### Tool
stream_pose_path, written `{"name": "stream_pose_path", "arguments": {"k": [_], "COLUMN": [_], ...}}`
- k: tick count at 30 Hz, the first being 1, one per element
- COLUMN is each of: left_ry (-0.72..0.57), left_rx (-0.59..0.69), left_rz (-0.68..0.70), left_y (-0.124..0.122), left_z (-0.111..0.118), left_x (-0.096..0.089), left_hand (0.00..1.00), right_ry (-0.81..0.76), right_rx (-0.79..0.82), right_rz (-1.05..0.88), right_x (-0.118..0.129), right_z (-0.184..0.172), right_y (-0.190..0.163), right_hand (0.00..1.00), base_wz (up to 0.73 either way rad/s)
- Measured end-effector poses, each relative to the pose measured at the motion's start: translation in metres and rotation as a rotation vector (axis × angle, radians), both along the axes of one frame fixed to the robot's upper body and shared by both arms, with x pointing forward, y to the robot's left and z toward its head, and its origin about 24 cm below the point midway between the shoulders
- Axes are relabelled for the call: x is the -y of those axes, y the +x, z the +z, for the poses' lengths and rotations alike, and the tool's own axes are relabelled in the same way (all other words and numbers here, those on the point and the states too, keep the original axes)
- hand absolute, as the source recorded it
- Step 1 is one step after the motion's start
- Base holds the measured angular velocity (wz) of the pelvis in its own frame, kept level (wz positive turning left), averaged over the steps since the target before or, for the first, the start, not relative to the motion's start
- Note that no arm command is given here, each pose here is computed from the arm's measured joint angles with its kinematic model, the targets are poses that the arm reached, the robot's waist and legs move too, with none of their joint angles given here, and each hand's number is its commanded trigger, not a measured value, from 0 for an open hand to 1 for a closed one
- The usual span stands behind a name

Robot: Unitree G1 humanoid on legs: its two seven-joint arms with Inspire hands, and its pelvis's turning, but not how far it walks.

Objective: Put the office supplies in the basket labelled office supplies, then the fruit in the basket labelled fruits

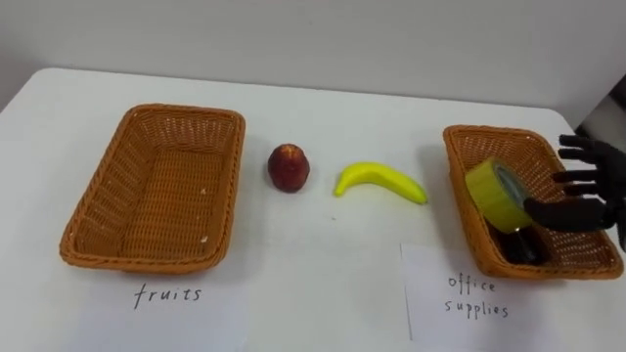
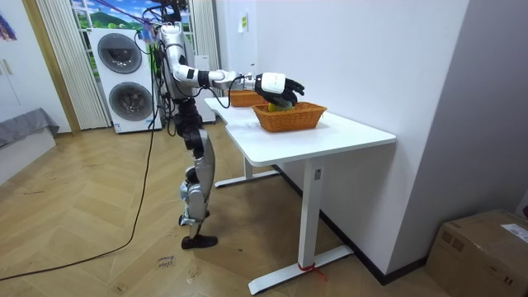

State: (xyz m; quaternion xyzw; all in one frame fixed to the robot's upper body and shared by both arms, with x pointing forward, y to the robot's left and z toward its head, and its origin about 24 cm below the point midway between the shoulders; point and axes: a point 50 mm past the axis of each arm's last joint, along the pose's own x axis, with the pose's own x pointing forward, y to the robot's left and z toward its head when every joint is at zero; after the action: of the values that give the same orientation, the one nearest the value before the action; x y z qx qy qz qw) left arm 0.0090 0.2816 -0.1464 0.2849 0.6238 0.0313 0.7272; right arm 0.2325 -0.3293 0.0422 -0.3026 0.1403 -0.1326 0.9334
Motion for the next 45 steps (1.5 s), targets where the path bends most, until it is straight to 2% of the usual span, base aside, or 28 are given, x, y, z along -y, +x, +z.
{"name": "stream_pose_path", "arguments": {"k": [23,33,45], "left_ry": [-0.006,0.008,0.01], "left_rx": [0.032,0.077,0.063], "left_rz": [0.026,0.036,0.041], "left_y": [0.008,0.019,0.013], "left_z": [0.0,0.001,0.001], "left_x": [0.001,0.0,-0.001], "left_hand": [0.0,0.0,0.0], "right_ry": [-0.017,-0.016,-0.057], "right_rx": [-0.023,0.125,0.292], "right_rz": [0.01,0.054,0.107], "right_x": [0.0,-0.013,-0.031], "right_z": [-0.001,0.03,0.067], "right_y": [0.0,0.017,0.022], "right_hand": [0.0,0.0,0.0], "base_wz": [0.0,-0.04,0.0]}}
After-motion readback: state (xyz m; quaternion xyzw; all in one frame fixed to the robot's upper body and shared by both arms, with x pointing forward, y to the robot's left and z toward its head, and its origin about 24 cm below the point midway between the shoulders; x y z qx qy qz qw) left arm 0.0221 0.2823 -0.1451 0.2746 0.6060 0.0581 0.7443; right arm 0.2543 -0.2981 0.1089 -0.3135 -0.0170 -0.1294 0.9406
